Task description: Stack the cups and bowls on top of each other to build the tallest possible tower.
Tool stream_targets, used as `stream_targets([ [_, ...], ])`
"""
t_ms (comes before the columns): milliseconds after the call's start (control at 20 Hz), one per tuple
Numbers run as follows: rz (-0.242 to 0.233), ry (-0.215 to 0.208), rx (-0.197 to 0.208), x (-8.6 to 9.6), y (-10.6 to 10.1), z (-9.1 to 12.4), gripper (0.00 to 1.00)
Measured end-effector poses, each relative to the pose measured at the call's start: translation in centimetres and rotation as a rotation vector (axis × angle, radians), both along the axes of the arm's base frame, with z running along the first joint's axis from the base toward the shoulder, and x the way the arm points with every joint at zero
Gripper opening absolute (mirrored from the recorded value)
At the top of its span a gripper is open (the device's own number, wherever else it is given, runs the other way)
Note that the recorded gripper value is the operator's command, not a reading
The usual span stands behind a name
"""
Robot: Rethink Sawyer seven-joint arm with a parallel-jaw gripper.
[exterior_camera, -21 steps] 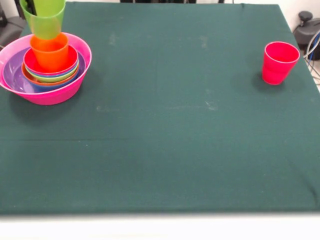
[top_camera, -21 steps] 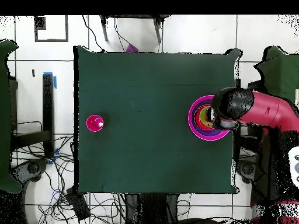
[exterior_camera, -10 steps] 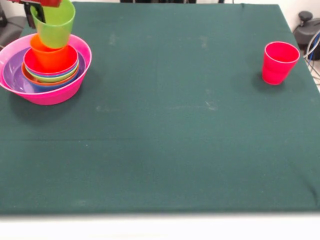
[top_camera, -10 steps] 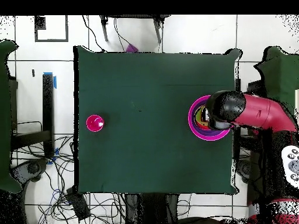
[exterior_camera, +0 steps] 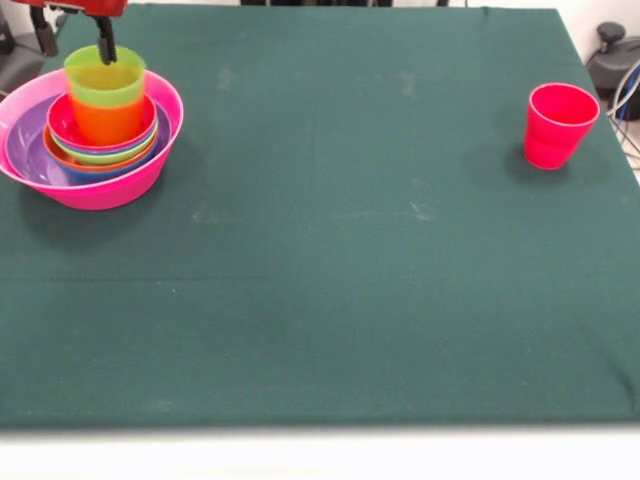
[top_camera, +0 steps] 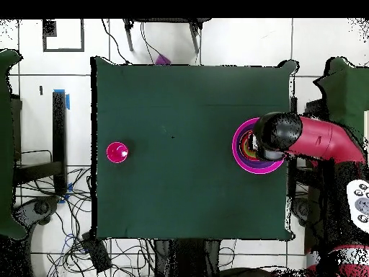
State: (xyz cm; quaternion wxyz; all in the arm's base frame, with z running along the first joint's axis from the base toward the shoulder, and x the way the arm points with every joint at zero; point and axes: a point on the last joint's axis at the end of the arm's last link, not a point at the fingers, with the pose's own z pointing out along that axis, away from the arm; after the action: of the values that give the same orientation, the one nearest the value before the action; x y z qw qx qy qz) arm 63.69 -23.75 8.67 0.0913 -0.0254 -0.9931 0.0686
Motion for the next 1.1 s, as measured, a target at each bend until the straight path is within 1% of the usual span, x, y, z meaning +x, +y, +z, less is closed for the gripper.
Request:
stream_targets([
  [700,0.000,0.000,0.000,0.0,0.0,0.0,1.00],
  [850,0.003,-0.003,-0.003,0.1,0.1,0.4,1.00],
  [900,0.006,-0.006,-0.005,0.2,0.3,0.6,1.00],
  [1000,0.016,-0.004,-0.003,0.8,1.5,1.6,1.00],
  [1100,0.031,0.010,0.004,1.5,3.4,2.5,1.00],
])
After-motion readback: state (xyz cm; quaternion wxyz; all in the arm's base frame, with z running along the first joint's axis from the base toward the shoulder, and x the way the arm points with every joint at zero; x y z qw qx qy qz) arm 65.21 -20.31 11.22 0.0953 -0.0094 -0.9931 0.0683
